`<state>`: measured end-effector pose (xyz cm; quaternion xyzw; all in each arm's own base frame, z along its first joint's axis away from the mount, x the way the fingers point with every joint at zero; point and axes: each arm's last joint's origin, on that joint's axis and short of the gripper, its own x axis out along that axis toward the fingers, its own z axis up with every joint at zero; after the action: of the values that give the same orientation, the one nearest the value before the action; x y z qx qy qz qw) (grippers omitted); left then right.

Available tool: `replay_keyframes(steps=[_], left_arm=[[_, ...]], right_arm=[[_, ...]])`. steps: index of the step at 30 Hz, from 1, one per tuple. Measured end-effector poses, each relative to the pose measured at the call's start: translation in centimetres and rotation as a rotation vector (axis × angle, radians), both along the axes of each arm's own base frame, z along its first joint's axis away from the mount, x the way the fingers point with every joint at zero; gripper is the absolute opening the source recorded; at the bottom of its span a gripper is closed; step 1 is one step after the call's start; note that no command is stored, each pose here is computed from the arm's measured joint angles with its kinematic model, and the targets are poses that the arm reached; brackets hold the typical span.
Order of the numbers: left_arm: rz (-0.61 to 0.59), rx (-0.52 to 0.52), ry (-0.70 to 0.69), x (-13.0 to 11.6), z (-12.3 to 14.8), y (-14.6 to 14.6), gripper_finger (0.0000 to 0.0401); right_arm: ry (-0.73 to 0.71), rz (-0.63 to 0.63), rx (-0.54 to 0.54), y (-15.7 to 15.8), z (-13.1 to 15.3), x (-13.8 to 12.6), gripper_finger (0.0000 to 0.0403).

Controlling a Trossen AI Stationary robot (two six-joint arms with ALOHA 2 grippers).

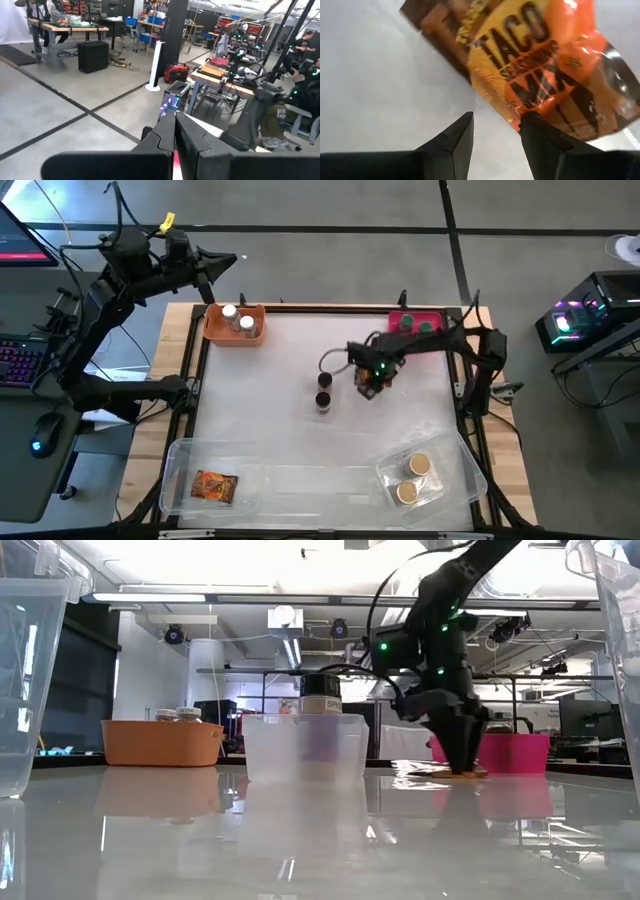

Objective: Sort spices by type
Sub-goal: Put the orange seasoning bag into the left transparent bin

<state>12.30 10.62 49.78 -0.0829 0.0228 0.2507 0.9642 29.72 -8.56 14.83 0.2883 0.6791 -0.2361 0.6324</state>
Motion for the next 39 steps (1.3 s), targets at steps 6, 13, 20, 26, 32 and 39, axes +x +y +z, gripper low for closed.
replay_keyframes(steps=[6, 13, 20, 26, 32, 39], left_arm=[[0.000, -0.012, 0.010, 0.8, -0.3, 0.8, 0.0000], [-0.002, -0.014, 0.014, 1.1, -0.4, 1.0, 0.0000], [-0.002, -0.011, 0.015, 1.0, -0.4, 1.0, 0.0000], [-0.004, 0.009, 0.028, 1.0, -0.4, 1.0, 0.0000], [-0.005, 0.011, 0.035, 1.0, -0.4, 1.0, 0.0000], [-0.007, 0.027, 0.044, 1.0, -0.5, 1.0, 0.0000]], right_arm=[[0.036, 0.298, 0.082, 5.2, 0.2, 0.1, 0.0154], [0.095, 0.548, 0.149, 8.6, 1.6, -0.6, 0.0154], [-0.096, 0.528, 0.083, 8.3, 6.7, -0.3, 0.0154], [-0.237, 0.569, 0.093, 10.3, 8.3, 0.9, 0.0154], [-0.224, 0.838, 0.014, 13.4, 5.5, 2.2, 0.0154], [-0.133, 0.882, 0.021, 13.9, 2.3, 3.1, 0.0154]])
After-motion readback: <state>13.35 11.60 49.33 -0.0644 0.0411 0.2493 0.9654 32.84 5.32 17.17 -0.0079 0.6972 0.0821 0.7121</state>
